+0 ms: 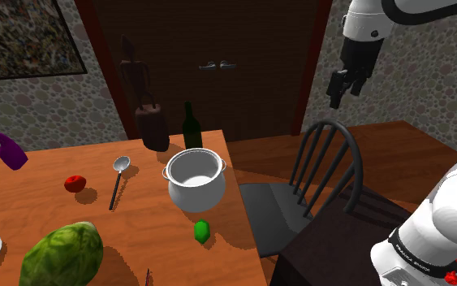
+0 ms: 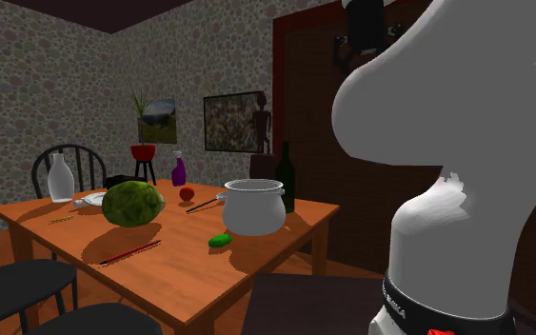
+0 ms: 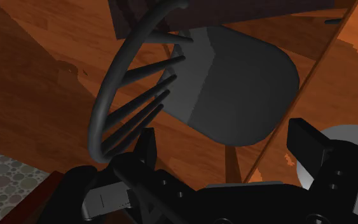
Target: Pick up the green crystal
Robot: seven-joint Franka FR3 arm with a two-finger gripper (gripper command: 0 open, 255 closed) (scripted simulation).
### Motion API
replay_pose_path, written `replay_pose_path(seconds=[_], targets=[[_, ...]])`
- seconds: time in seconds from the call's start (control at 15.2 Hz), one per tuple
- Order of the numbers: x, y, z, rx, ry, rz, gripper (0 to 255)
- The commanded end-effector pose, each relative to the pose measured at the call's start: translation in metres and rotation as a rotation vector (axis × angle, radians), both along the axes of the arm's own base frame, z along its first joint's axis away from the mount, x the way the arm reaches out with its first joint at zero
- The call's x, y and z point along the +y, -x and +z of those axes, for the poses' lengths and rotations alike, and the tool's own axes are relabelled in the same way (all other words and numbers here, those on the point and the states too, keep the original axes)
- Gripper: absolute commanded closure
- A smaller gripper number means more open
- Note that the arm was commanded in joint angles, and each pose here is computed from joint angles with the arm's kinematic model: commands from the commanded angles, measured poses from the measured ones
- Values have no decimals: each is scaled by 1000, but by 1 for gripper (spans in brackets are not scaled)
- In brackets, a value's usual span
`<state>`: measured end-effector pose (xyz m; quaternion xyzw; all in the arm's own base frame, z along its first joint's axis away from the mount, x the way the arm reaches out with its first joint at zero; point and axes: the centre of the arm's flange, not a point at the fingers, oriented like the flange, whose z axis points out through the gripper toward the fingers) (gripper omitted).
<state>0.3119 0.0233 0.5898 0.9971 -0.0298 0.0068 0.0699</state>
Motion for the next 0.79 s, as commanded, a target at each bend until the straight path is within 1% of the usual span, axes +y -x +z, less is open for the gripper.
replay_pose_path(seconds=[0.0,0.73], targets=[[0,0,0,0,0,0,0],[83,-44,-106,3,-32,23,0]])
